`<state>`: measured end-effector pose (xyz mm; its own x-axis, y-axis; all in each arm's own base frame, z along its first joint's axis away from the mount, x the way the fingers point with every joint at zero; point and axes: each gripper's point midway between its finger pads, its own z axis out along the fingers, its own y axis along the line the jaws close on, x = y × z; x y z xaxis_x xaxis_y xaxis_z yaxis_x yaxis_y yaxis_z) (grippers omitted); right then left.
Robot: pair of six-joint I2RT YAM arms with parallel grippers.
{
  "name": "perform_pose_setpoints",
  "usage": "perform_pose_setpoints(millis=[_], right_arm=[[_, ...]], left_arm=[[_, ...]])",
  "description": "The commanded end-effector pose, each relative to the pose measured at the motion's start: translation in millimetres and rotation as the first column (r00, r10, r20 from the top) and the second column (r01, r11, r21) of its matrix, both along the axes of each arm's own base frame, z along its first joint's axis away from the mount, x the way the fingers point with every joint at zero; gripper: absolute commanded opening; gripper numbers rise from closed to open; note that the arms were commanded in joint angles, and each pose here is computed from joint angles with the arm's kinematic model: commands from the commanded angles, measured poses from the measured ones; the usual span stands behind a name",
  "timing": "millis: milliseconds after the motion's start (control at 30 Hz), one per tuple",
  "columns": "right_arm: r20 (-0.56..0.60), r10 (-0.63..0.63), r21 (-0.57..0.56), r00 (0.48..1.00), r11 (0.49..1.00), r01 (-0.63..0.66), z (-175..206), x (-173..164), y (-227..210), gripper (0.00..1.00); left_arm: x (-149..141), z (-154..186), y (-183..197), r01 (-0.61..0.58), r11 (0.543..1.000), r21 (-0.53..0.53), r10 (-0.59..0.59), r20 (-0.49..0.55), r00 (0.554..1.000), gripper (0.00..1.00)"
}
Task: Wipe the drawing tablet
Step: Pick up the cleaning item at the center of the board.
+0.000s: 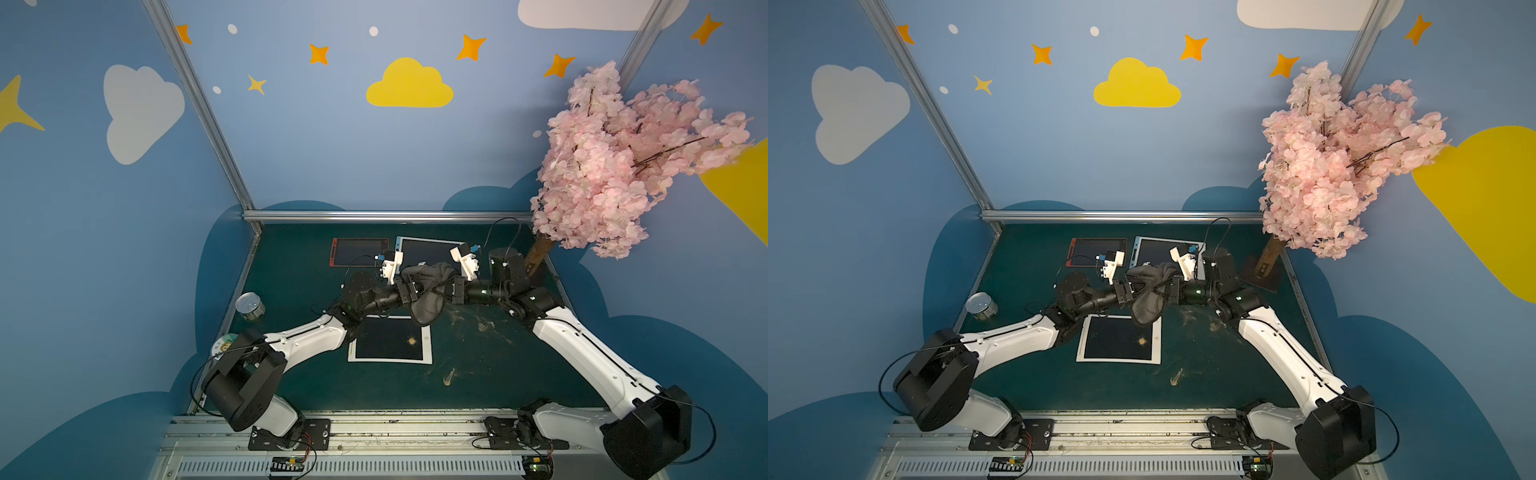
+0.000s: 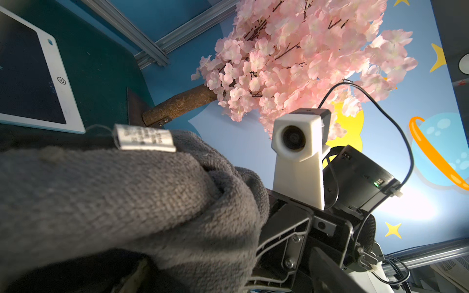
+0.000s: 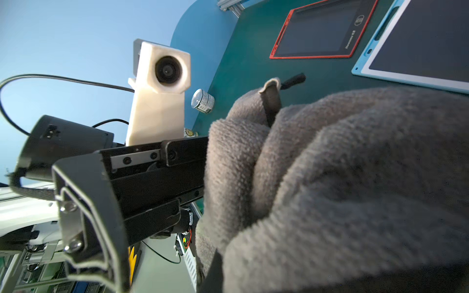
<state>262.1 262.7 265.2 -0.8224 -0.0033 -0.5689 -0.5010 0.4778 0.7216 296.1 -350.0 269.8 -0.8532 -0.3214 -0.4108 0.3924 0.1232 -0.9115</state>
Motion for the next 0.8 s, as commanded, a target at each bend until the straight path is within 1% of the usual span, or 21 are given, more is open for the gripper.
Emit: perform_pose_setpoints(millis=[0, 67, 100, 200, 267, 367, 467, 533, 567, 633, 733, 767], right_arm=[[-0.027, 0.126, 0.137, 0.992, 0.983, -0.121, 16, -12, 17, 0.00], [-0.014, 0.219, 0.203, 0.976, 0.956, -0.212, 24, -19, 26, 0.00], [-0.019, 0.252, 0.237, 0.967, 0.941, -0.241, 27, -21, 29, 0.00], [-0.059, 0.288, 0.317, 0.956, 0.914, -0.255, 29, -18, 36, 0.00], [-0.095, 0.294, 0.340, 0.951, 0.908, -0.246, 25, -15, 38, 0.00], [-0.123, 0.317, 0.320, 0.941, 0.910, -0.264, 16, -16, 39, 0.00], [-0.153, 0.313, 0.267, 0.937, 0.926, -0.265, 5, -20, 35, 0.00], [-0.171, 0.301, 0.224, 0.938, 0.939, -0.260, -3, -24, 28, 0.00], [-0.180, 0.292, 0.202, 0.940, 0.946, -0.255, -7, -25, 25, 0.00], [-0.206, 0.269, 0.155, 0.941, 0.958, -0.240, -17, -27, 17, 0.00], [-0.220, 0.252, 0.133, 0.942, 0.965, -0.227, -23, -28, 6, 0.00], [-0.216, 0.246, 0.130, 0.945, 0.966, -0.222, -22, -27, 3, 0.09]], left_arm=[[0, 17, -3, 0.015, 0.999, -0.037, -0.014, 0.038, 0.999, 0.93], [1, 15, -3, 0.017, 0.999, -0.044, -0.015, 0.033, 0.999, 0.93], [1, 15, -4, 0.019, 0.999, -0.050, -0.018, 0.032, 0.999, 0.91], [0, 15, -4, 0.025, 0.997, -0.071, -0.023, 0.028, 0.999, 0.85], [0, 18, -2, 0.026, 0.996, -0.088, -0.024, 0.032, 0.999, 0.77], [0, 22, 3, 0.024, 0.994, -0.104, -0.020, 0.043, 0.999, 0.56], [-1, 26, 9, 0.018, 0.994, -0.103, -0.013, 0.055, 0.998, 0.34], [0, 27, 13, 0.018, 0.995, -0.097, -0.013, 0.054, 0.998, 0.11], [1, 28, 16, 0.017, 0.995, -0.095, -0.012, 0.053, 0.999, 0.03], [1, 30, 21, 0.011, 0.995, -0.097, -0.005, 0.058, 0.998, 0.03], [2, 35, 26, 0.004, 0.995, -0.100, 0.002, 0.067, 0.998, 0.03], [1, 37, 27, 0.007, 0.995, -0.100, 0.001, 0.074, 0.997, 0.03]])
